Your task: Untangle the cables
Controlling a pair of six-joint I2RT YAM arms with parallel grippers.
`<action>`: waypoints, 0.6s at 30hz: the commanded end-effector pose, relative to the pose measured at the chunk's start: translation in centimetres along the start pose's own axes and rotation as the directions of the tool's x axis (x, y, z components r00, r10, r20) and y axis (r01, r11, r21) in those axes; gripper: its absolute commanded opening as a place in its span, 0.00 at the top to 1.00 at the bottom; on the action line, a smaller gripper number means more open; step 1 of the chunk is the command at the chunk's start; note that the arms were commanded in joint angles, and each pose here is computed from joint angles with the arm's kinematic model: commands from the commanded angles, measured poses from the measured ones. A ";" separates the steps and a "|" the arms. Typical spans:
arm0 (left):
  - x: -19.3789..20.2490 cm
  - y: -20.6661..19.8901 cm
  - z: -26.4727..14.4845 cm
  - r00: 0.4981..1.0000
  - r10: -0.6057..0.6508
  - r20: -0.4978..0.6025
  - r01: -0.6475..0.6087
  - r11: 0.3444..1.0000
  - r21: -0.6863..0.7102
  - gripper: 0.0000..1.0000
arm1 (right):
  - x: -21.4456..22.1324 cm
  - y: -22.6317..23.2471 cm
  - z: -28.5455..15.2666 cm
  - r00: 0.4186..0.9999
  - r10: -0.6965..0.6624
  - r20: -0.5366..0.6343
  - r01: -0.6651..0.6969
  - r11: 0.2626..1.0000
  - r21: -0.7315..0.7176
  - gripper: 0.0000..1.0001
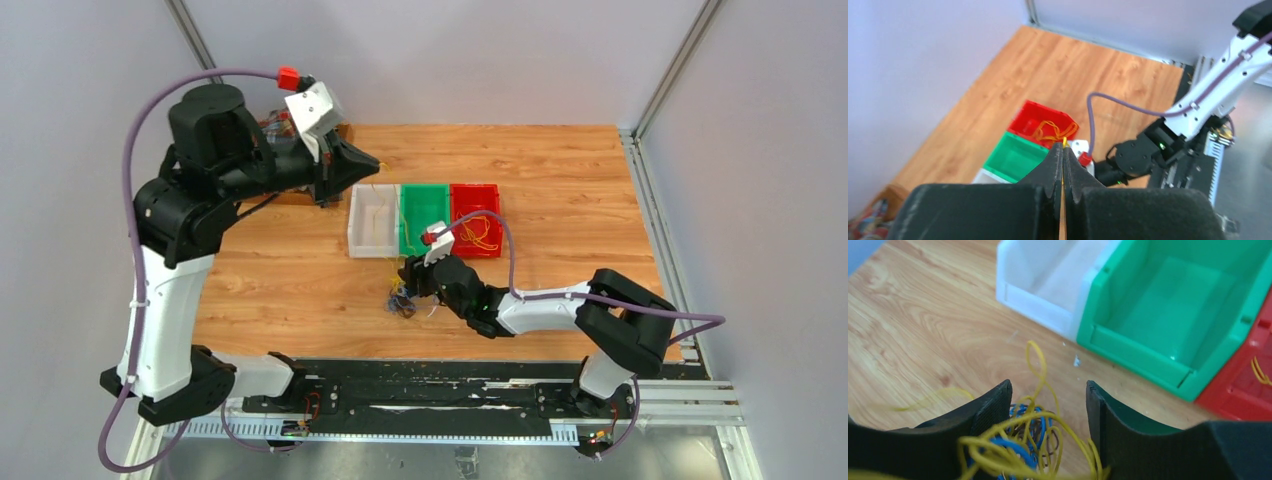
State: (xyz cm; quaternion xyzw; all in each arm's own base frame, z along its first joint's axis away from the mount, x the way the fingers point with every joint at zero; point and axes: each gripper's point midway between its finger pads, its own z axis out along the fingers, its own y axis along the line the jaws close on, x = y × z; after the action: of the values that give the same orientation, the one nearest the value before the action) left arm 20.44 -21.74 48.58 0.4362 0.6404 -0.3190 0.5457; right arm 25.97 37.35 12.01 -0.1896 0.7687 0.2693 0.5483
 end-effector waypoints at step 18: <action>-3.3 2.3 -2.3 0.974 0.176 0.142 -0.143 0.966 -0.216 0.88 | 4.3 -1.8 -2.4 0.998 0.040 -0.056 -0.037 0.998 0.042 0.55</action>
State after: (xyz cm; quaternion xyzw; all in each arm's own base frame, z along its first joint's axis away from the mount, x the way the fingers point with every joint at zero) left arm 21.49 -17.90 59.58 0.3587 0.5340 -0.2159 0.7345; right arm 24.24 33.98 6.01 -0.1821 0.8094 0.2367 0.5057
